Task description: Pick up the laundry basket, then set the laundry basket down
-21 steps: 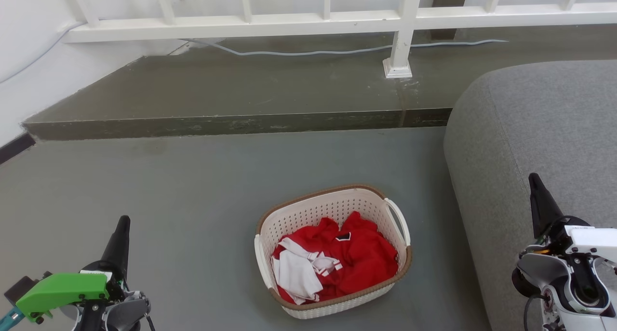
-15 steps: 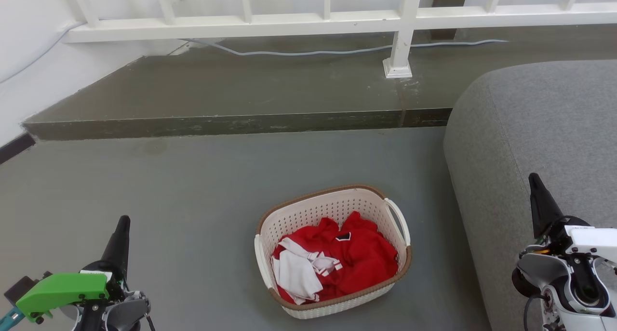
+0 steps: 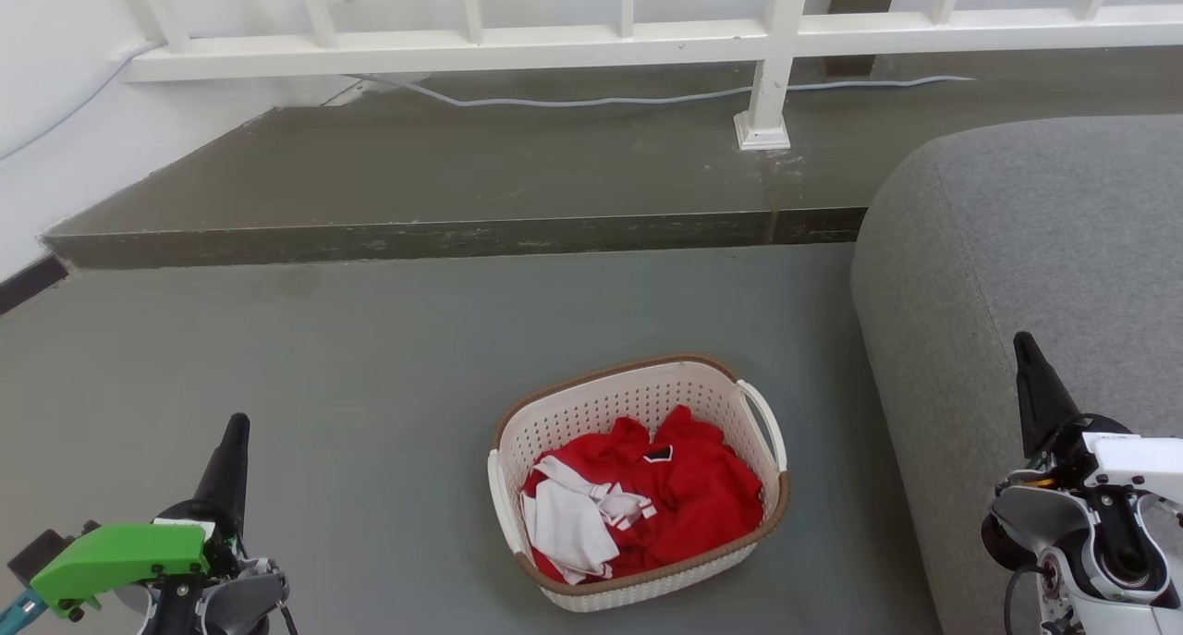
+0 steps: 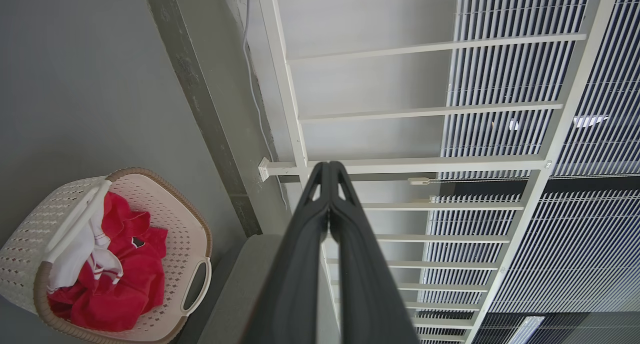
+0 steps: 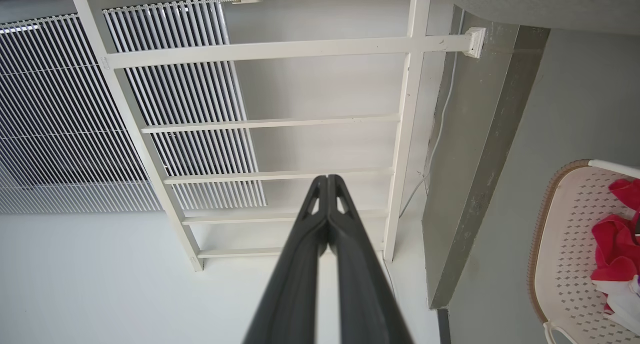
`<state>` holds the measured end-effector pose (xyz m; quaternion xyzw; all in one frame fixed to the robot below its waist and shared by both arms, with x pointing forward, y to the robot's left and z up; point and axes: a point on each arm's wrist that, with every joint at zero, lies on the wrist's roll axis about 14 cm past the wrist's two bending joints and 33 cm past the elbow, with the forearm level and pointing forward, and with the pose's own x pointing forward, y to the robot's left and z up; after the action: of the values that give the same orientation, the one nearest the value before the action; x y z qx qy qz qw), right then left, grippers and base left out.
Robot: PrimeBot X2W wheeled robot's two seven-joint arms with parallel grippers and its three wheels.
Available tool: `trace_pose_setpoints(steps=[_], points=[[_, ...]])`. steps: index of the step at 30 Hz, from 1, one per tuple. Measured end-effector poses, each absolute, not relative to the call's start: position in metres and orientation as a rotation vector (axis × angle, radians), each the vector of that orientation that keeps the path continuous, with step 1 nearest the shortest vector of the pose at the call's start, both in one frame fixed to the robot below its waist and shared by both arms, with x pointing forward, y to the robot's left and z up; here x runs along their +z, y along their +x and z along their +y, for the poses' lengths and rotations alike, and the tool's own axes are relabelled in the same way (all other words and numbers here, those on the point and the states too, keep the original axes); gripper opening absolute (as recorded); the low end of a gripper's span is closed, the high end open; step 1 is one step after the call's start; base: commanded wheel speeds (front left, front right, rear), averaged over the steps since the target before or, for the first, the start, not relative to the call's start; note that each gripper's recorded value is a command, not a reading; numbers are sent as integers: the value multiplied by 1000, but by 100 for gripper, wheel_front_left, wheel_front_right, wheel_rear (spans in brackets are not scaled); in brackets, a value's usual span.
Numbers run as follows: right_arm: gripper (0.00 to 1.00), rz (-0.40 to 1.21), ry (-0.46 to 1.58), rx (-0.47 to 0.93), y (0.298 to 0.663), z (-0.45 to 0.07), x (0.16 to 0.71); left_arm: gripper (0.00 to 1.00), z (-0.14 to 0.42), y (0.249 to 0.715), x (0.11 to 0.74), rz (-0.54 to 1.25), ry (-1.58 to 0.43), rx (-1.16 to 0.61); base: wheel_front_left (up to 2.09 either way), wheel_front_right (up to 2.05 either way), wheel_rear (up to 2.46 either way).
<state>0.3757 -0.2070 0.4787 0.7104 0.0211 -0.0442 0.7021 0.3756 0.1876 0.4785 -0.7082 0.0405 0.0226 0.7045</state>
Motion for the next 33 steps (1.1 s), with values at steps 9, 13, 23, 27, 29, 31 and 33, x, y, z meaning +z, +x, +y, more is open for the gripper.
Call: trace_pose_setpoints(steps=[9,13,23,27,29,31,33], points=[[0,47,1581,-98,376,-207,479,0,188,376,478,90,-1575,50,0,0,0],[0,47,1581,-98,376,-207,479,0,188,376,479,90,-1575,50,0,0,0],[0,47,1581,-98,376,-207,479,0,188,376,478,90,-1575,50,0,0,0],[0,47,1581,-98,376,-207,479,0,188,376,478,90,-1575,50,0,0,0],[0,47,1581,-98,376,-207,479,0,188,376,478,90,-1575,50,0,0,0],[0,47,1581,-98,376,-207,479,0,188,376,478,90,-1575,50,0,0,0],[0,47,1581,-98,376,-207,479,0,188,376,478,90,-1575,50,0,0,0]])
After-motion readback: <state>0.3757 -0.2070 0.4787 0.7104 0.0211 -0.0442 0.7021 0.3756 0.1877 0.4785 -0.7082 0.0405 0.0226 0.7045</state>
